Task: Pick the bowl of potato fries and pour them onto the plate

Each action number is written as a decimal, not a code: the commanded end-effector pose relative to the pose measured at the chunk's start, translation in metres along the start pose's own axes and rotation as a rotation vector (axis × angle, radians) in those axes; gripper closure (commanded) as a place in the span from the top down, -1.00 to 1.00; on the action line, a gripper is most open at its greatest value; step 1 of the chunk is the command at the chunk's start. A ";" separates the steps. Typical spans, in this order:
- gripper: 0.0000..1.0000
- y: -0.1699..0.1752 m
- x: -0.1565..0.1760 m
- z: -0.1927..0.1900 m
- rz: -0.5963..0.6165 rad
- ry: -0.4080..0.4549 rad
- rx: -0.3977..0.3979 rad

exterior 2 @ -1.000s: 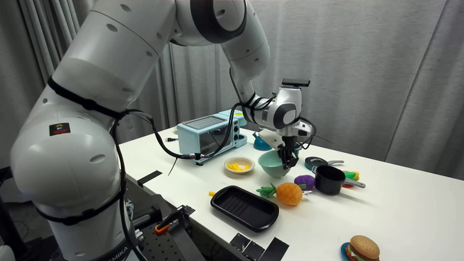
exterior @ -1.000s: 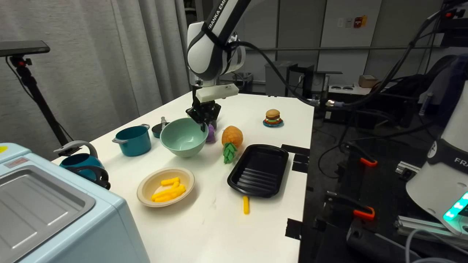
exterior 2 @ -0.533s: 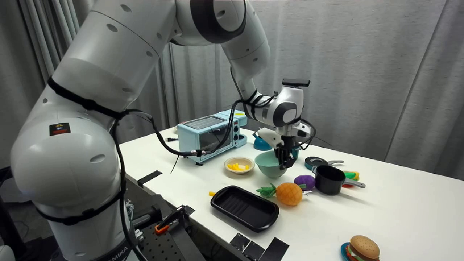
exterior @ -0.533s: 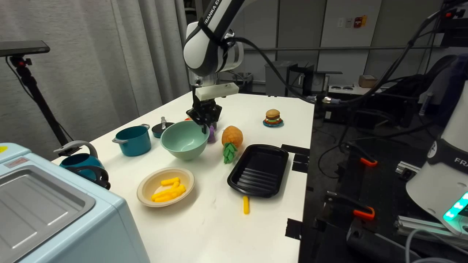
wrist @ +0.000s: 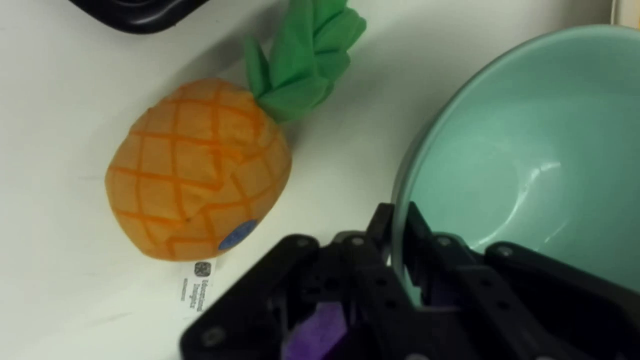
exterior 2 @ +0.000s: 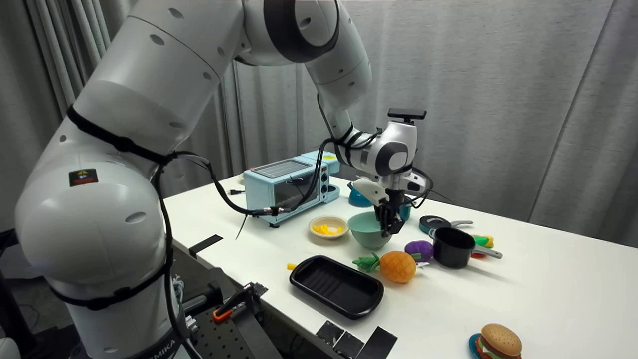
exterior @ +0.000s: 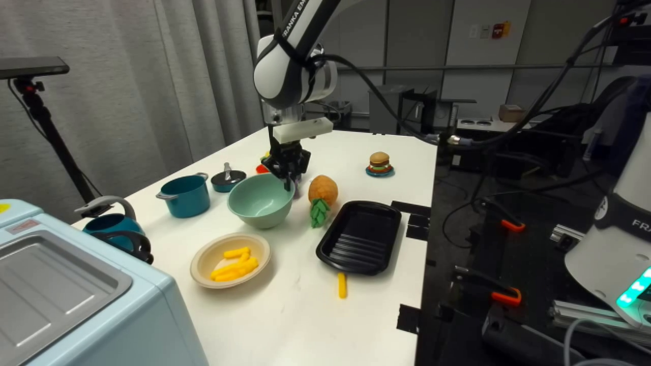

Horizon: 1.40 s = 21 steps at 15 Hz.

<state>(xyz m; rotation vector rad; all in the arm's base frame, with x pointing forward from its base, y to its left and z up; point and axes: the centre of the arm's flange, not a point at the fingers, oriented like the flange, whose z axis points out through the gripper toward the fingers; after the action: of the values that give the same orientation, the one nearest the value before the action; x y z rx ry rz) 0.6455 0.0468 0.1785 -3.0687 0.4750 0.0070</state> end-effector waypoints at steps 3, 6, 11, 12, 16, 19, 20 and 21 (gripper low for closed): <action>-0.95 -0.036 -0.006 0.033 -0.053 -0.006 -0.019; -0.95 -0.052 -0.011 0.033 -0.069 -0.001 -0.019; -0.16 -0.053 -0.010 0.037 -0.069 -0.010 -0.019; -0.02 -0.051 -0.011 0.042 -0.067 -0.017 -0.023; 0.60 -0.039 -0.011 0.051 -0.055 -0.025 -0.028; 0.98 -0.032 -0.011 0.041 -0.058 0.008 -0.024; 1.00 -0.031 -0.011 0.035 -0.059 0.023 -0.016; 1.00 -0.031 -0.011 0.028 -0.062 0.045 -0.005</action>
<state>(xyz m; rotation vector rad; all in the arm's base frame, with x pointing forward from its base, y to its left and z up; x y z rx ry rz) 0.6446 0.0842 0.1337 -3.1057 0.3927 0.0247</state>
